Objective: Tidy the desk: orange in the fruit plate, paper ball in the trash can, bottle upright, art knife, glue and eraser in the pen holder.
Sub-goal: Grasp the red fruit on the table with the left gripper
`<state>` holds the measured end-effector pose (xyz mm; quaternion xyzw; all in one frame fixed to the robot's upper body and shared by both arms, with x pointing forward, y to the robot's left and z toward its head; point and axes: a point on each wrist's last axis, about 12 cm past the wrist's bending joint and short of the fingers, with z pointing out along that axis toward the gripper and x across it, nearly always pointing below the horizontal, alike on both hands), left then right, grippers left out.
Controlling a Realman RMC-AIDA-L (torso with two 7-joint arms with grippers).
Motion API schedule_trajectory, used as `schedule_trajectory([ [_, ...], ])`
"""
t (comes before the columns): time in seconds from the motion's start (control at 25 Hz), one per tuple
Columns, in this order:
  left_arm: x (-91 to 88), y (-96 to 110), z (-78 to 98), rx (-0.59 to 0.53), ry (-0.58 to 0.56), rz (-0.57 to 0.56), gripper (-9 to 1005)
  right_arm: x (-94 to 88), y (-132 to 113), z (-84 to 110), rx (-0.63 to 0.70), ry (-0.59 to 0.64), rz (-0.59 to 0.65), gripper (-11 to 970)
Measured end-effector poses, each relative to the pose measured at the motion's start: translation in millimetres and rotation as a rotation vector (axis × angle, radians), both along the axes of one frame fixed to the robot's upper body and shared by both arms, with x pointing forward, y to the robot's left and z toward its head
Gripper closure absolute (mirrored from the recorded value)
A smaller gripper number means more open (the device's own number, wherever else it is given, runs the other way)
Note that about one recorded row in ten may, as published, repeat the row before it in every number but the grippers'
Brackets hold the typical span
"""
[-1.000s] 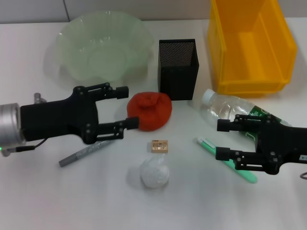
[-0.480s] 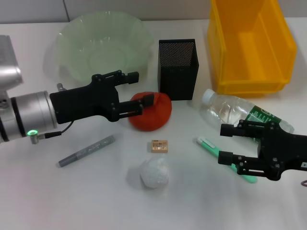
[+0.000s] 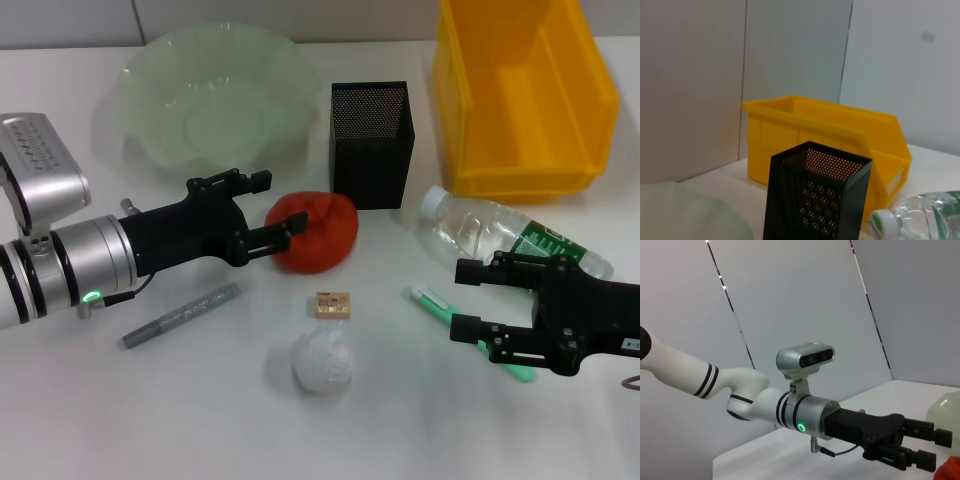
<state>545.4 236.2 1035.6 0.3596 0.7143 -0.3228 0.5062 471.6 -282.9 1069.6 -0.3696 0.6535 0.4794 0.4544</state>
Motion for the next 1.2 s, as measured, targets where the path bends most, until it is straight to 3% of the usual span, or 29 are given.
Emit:
schedule_trajectory([
  [0.68,0.7,-17.0,-8.1,0.021,0.013,-0.018,241,-0.3,1.2,-1.0,0.005,0.007,0.001,284],
  [1.0,0.0,-14.7,-11.1,0.025,0.036,0.003,356,0.3,1.9,-1.5,0.004,0.007,-0.003,285],
  [1.2,-0.9,-13.0,-12.1,0.018,0.06,0.015,552,0.2,3.9,-3.7,0.012,0.022,-0.003,286],
])
